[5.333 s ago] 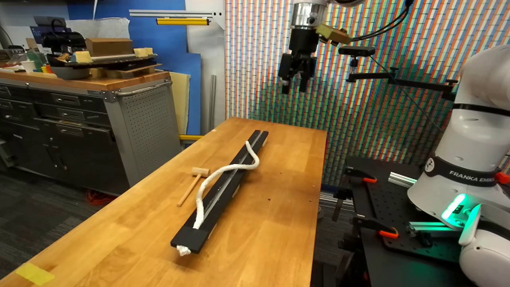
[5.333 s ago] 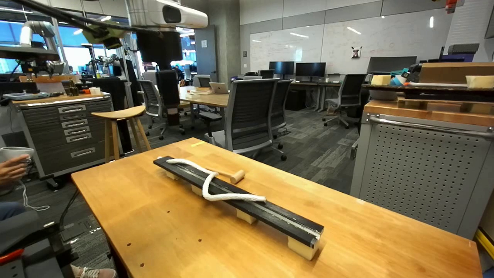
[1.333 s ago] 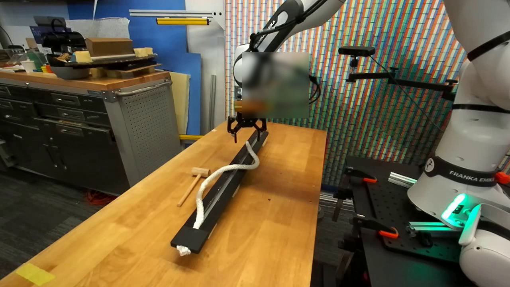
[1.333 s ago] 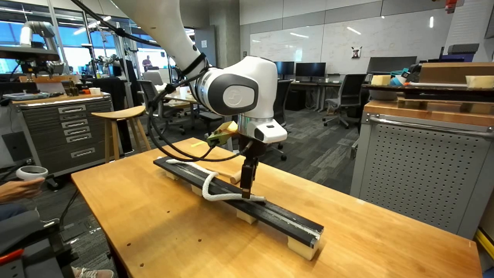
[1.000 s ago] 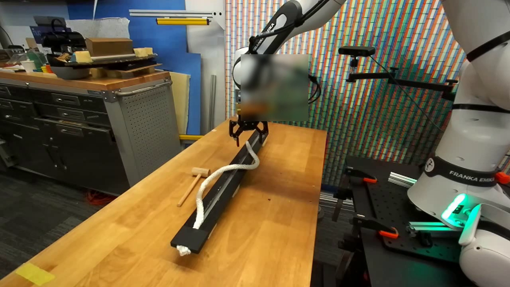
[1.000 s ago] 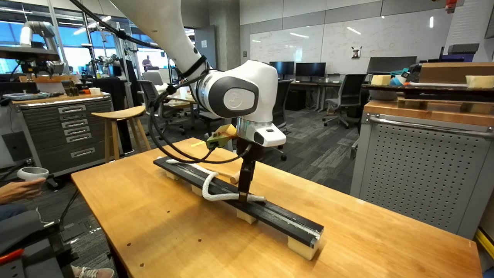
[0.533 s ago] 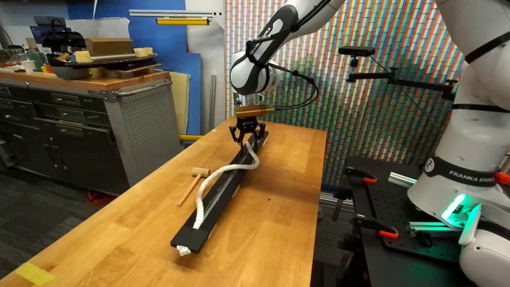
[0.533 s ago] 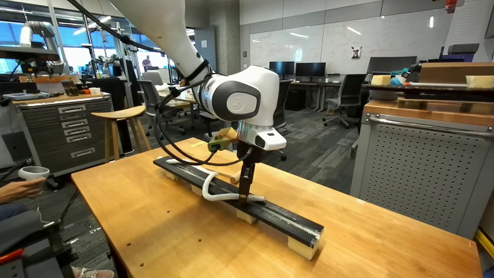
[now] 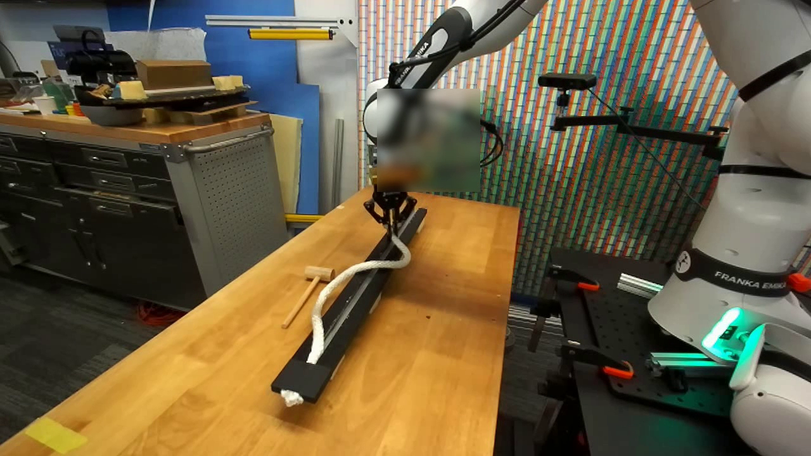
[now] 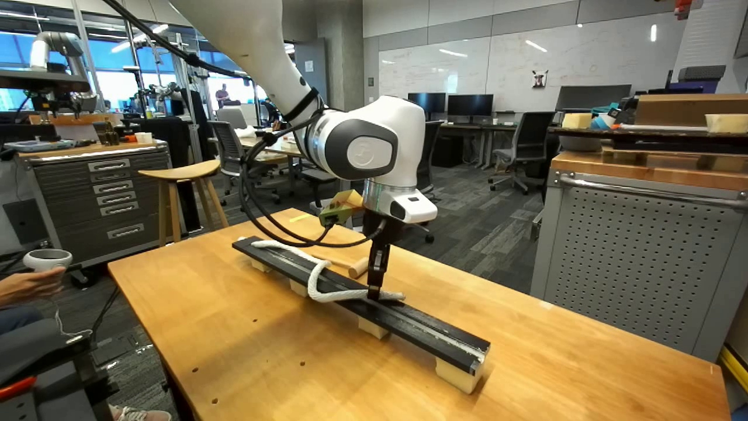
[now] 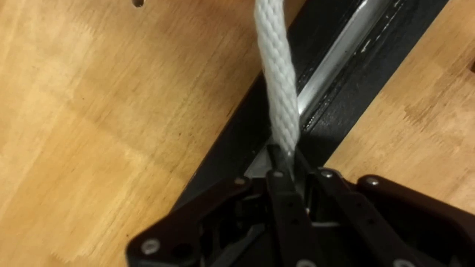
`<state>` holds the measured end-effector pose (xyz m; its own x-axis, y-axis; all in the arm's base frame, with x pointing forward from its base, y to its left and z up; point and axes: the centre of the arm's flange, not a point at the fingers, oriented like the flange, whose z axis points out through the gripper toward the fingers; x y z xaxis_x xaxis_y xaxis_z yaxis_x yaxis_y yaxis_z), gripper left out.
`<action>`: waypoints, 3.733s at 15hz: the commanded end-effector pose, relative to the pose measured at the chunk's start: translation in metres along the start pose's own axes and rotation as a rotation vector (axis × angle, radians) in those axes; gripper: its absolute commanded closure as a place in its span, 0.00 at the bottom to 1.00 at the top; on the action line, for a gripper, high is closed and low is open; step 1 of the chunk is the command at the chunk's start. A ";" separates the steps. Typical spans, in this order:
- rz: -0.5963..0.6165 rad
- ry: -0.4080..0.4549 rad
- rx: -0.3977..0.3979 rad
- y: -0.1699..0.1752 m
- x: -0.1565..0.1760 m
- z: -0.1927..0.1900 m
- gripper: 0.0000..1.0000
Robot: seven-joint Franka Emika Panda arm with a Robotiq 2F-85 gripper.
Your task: Lay the white rope on the black board
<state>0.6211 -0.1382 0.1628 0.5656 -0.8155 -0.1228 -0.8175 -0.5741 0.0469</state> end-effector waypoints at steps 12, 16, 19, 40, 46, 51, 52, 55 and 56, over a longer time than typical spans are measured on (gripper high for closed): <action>0.144 0.054 0.052 0.038 0.037 -0.031 0.97; 0.236 0.068 0.089 0.054 0.049 -0.041 0.97; 0.300 0.079 0.113 0.069 0.058 -0.047 0.97; 0.512 0.088 0.144 0.122 0.083 -0.043 0.97; 0.566 0.079 0.124 0.123 0.090 -0.022 0.97; 0.616 0.089 0.131 0.124 0.097 -0.018 0.97; 0.623 0.092 0.133 0.124 0.098 -0.018 0.97; 0.637 0.103 0.136 0.121 0.103 -0.019 0.97; 0.639 0.106 0.136 0.120 0.104 -0.019 0.97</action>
<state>0.5729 -0.2804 0.1737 -0.0007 -0.9992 -0.0412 -0.9997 0.0018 -0.0262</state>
